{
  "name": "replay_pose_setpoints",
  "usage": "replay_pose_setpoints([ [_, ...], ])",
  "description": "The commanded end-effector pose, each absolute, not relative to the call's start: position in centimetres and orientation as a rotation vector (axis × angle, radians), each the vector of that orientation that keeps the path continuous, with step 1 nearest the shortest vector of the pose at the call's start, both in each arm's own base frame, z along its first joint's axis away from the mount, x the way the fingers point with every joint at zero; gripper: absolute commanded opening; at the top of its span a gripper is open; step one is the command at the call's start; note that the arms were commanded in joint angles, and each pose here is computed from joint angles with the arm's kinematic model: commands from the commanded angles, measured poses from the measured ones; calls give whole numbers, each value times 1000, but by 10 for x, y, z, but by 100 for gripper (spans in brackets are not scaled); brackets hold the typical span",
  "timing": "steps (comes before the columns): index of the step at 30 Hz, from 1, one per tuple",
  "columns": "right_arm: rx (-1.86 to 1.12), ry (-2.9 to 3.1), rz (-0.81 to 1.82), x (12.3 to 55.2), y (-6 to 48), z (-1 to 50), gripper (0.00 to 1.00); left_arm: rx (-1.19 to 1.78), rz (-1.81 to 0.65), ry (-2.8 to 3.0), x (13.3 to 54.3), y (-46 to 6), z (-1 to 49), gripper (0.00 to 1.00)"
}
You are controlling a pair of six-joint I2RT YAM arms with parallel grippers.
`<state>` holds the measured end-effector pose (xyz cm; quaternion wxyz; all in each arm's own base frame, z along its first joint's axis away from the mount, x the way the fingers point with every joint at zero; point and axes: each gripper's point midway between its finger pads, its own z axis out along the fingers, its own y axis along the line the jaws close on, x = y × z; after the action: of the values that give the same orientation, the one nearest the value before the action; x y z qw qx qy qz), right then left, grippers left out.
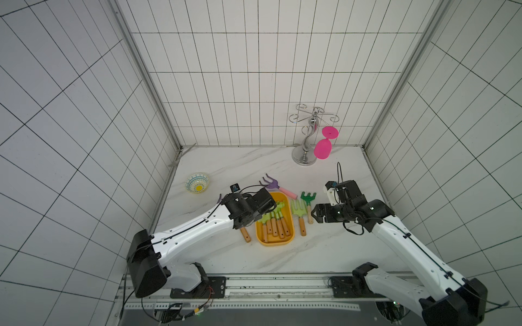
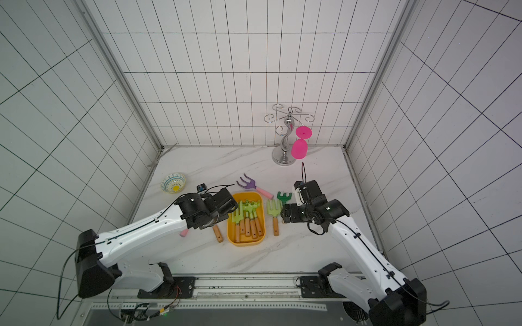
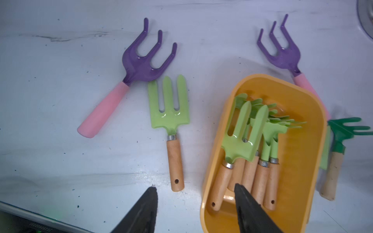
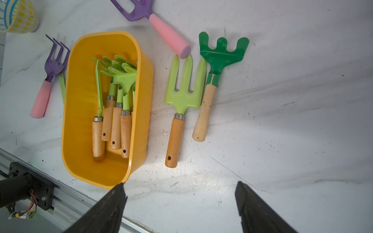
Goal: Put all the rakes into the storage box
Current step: Place the rake in the storage box, then pick up the rake at the center of the board.
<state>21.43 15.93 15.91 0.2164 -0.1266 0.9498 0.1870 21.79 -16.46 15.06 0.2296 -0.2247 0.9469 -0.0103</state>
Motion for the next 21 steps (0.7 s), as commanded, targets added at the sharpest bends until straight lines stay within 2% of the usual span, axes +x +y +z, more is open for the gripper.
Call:
replay_pose_setpoints([
  [1,-371,2659,539,208,161,148,88,-712,-139,2638,214,-164,129,62],
  [9,-382,2648,555,206,162,151,88,-905,-193,2712,211,-163,68,62],
  [15,-379,2644,553,205,161,151,88,-817,-175,2770,225,-175,40,60],
  [21,-385,2642,562,204,163,151,88,-808,-79,2816,219,-170,16,56],
])
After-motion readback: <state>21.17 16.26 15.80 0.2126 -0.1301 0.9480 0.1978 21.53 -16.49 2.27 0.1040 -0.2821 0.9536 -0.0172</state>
